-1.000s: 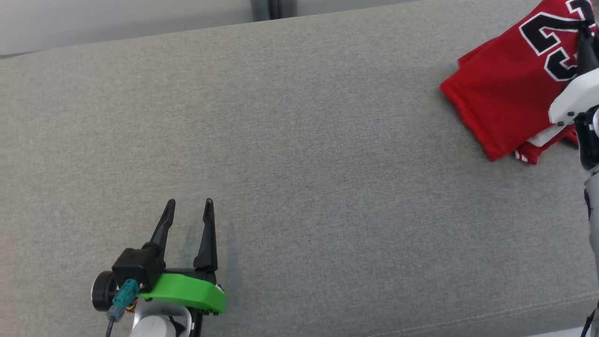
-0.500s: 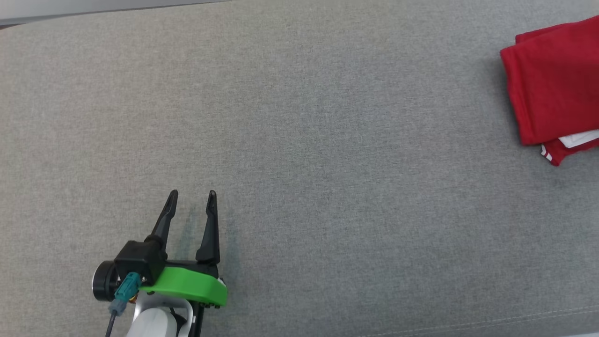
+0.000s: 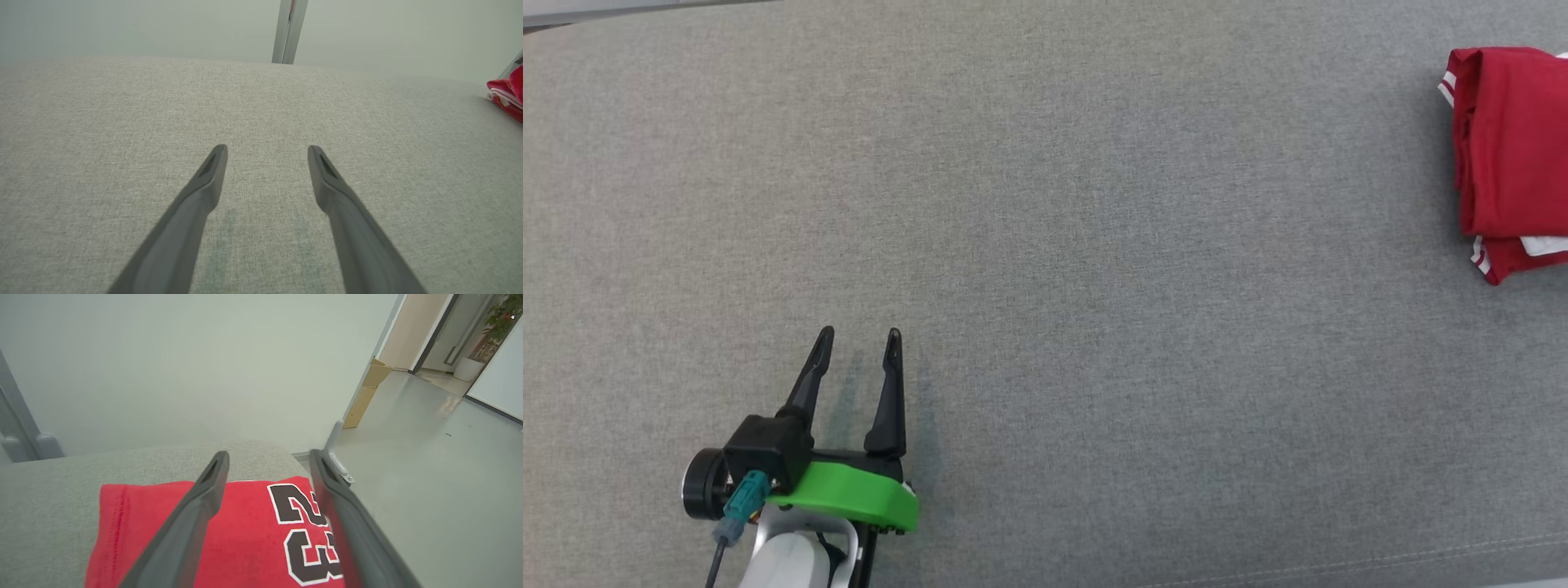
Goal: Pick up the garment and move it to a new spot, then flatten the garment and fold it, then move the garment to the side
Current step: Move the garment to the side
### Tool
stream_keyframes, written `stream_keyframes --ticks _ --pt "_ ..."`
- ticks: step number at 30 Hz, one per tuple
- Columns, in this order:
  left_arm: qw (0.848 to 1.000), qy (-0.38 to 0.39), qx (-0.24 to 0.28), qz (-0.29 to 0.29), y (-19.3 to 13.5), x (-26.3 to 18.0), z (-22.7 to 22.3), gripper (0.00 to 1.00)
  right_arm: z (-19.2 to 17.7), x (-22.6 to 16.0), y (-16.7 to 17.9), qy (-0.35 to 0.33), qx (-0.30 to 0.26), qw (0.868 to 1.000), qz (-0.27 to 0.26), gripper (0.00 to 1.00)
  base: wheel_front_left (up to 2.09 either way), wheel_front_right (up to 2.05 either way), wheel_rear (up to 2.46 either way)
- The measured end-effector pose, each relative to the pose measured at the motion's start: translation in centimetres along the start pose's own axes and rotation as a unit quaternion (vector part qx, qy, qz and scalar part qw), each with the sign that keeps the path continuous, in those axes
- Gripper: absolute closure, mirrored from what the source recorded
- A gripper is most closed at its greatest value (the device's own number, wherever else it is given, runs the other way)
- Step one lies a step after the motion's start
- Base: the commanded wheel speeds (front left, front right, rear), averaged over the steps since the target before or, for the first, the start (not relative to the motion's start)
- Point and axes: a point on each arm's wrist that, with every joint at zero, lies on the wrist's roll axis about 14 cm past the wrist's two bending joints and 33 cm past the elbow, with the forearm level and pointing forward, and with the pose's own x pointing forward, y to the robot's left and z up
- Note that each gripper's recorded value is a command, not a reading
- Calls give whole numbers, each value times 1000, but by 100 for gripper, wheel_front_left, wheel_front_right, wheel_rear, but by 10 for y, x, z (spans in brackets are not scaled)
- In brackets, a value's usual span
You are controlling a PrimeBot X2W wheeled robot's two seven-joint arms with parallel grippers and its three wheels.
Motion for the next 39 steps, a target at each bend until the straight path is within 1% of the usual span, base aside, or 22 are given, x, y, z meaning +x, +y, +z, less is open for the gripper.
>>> stream_keyframes --ticks 5,9,15,18,23,28,31,39 --pt "1000 -6 4 -8 -4 0 5 0 23 -2 33 -34 5 998 44 0 0 0 0" --pt "1000 -19 9 -9 -6 -2 15 0 46 -9 59 -65 4 994 84 0 0 0 0" --pt "999 -48 12 1 -2 -6 37 0 70 -35 101 -99 17 984 149 0 0 0 0" --pt "998 -63 4 14 3 -10 48 0 78 -54 121 -110 29 977 178 0 0 0 0" --pt "996 -83 -6 31 9 -20 61 0 76 -92 151 -110 68 967 218 0 0 0 0" --pt "994 -95 -19 49 18 -36 67 0 63 -129 173 -97 104 958 248 0 0 0 0" --pt "993 -100 -24 66 25 -47 67 0 54 -148 175 -89 124 956 251 0 0 0 0" --pt "990 -100 -28 95 40 -70 62 0 42 -185 177 -85 149 951 258 0 0 0 0"
